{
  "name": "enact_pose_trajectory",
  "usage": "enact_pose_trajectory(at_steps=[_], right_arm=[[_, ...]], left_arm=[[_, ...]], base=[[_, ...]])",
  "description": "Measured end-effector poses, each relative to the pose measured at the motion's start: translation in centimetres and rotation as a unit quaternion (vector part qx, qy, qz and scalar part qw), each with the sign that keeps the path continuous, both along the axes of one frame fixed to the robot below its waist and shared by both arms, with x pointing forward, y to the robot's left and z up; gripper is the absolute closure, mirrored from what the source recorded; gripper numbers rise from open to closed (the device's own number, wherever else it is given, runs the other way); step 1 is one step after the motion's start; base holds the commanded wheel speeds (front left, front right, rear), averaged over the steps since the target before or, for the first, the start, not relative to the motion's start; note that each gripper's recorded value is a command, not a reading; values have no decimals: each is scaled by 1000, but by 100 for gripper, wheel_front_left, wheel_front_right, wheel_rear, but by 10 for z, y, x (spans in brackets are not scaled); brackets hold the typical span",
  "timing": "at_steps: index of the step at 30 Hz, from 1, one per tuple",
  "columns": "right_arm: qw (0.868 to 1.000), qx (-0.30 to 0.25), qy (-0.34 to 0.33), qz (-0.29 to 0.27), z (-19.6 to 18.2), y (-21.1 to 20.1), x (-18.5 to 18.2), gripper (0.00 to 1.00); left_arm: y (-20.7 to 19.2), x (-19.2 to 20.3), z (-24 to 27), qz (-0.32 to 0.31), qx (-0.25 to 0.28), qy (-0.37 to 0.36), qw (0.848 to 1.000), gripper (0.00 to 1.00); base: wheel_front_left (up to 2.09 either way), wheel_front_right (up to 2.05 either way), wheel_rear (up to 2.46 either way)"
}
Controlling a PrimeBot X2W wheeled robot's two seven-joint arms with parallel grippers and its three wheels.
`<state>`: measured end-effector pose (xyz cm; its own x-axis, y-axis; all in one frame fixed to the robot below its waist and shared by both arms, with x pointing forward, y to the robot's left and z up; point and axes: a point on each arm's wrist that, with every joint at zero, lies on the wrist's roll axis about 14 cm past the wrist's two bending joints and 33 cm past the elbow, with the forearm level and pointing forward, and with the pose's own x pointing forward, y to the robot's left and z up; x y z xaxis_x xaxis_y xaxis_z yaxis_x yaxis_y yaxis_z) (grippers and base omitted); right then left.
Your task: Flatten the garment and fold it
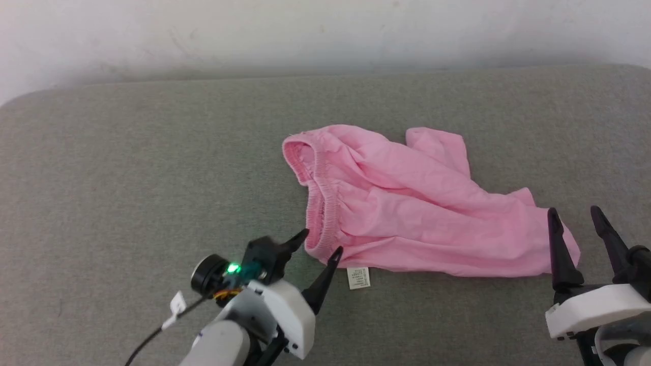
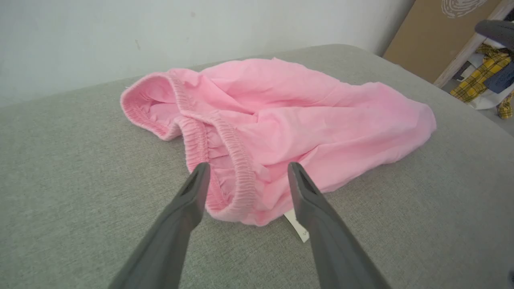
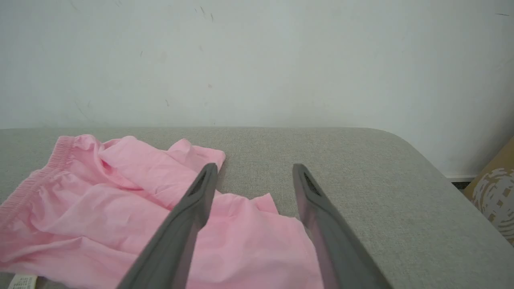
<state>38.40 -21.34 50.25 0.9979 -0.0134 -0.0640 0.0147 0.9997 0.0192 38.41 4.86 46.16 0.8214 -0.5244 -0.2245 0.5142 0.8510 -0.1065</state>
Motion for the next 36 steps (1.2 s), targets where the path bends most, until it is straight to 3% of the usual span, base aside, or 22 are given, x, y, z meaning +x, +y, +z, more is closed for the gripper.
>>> enact_pose_trajectory(at_steps=[4, 9, 10, 11, 17, 24, 30, 36], right_arm=[[1000, -3, 4, -9, -4, -5, -1, 0], [1000, -4, 16, -17, -14, -10, -2, 0], [1000, -3, 18, -18, -16, -10, -2, 0], [1000, -4, 21, -19, -18, -11, -2, 0], [999, -7, 30, -15, -25, -8, 0, 0], [1000, -9, 28, 8, -22, 7, 6, 0], [996, -7, 80, 36, -39, 24, 4, 0], [988, -16, 141, 68, -58, 38, 2, 0]], left_arm=[[-17, 5, -16, -45, 22, 64, 997, 0], [-19, 17, -30, -55, 36, 102, 993, 0], [-20, 18, -33, -56, 36, 108, 992, 45], [-21, 19, -34, -56, 29, 113, 992, 100], [-8, 28, -32, -28, 3, 102, 994, 100], [44, 32, -10, 83, -37, 50, 995, 100], [94, -2, -20, 177, -50, 71, 980, 100], [119, -40, -43, 231, -47, 113, 965, 100]], base=[[0, 0, 0], [0, 0, 0], [0, 0, 0], [0, 0, 0], [0, 0, 0], [0, 0, 0], [0, 0, 0], [0, 0, 0]])
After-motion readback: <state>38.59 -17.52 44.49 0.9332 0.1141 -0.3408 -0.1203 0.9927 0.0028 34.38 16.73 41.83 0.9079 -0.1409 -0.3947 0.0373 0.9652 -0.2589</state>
